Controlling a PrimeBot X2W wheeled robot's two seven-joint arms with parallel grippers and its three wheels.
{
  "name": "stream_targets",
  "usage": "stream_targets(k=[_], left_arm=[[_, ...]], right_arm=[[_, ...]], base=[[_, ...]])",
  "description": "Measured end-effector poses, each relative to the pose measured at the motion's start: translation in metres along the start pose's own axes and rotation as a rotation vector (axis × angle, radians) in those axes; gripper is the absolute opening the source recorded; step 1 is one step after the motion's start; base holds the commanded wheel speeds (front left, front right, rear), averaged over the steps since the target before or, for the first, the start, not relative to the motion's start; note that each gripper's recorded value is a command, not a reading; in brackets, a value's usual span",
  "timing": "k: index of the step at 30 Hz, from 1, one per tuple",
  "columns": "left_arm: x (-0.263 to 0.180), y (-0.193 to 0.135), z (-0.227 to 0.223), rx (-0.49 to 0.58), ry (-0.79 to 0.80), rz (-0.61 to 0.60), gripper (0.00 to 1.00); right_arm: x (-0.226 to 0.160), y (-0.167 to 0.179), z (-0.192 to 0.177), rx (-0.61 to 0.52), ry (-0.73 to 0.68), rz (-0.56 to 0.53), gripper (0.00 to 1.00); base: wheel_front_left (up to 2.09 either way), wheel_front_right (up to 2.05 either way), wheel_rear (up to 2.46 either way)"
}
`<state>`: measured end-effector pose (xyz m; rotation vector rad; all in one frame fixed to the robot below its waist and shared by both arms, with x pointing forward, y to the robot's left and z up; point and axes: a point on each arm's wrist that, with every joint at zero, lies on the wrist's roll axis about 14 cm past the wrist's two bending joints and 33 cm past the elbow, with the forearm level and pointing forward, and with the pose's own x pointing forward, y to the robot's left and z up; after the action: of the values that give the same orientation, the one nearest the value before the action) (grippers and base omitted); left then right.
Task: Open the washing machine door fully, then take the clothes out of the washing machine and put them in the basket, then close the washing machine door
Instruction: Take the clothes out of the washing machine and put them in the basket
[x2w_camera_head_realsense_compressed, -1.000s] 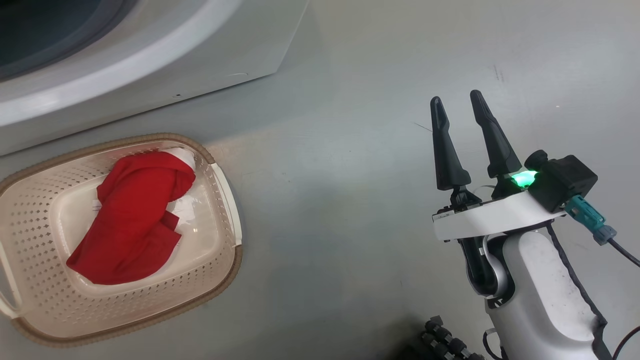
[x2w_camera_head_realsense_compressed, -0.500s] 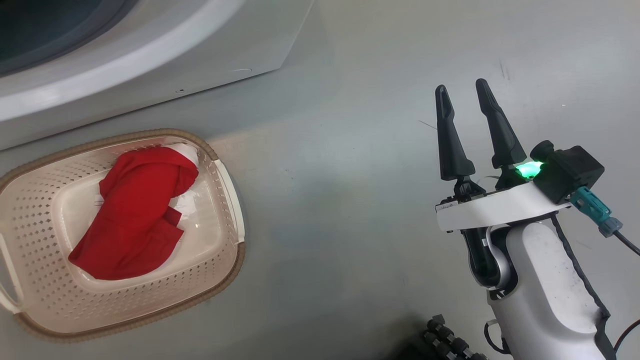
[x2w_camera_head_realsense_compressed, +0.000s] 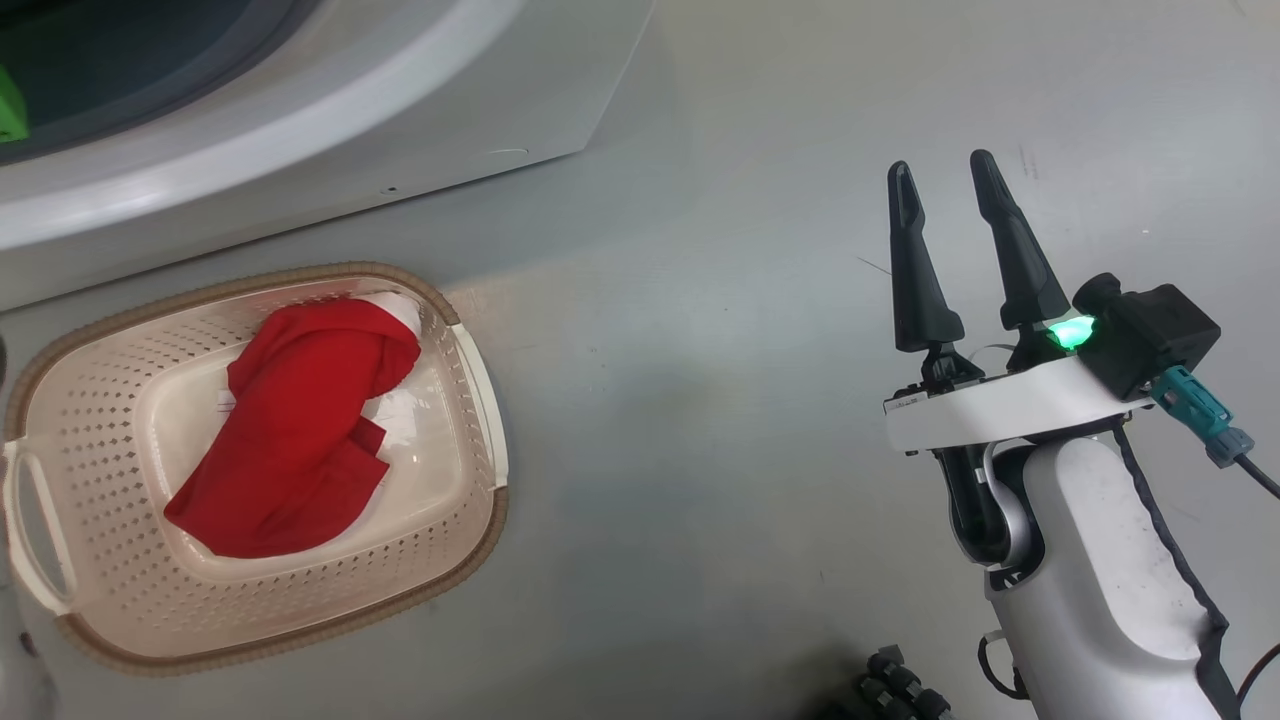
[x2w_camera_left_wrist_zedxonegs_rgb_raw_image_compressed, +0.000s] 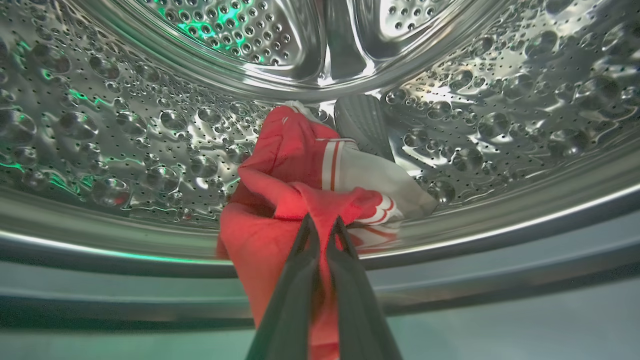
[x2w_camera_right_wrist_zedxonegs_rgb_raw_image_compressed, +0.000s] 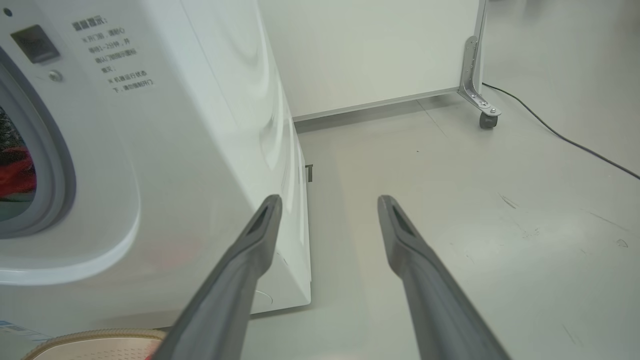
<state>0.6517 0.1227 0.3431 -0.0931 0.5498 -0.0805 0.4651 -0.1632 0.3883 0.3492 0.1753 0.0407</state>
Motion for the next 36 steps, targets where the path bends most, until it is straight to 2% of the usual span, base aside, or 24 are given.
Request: stream_targets(k=[12,22,36], left_arm=[[-0.03,-0.02,0.012,-0.073,-0.175,-0.041,0.0],[-0.076,-0.039,0.024,-0.138,-0.334,-0.074,0.0],[-0.142,-0.038,0.04,-0.136,-0.484,-0.068,0.0]], right_arm=[[0.0,0.008,0.008,-0.023,-0.018,0.027,1.0],[-0.01,0.024,0.015,-0.053,-0.028,0.065,1.0],[-0.03,0.054,0.021,-0.063,-0.037,0.141,1.0]], base=[[0.0,0.0,0.0],[0.0,0.0,0.0],[0.0,0.0,0.0]])
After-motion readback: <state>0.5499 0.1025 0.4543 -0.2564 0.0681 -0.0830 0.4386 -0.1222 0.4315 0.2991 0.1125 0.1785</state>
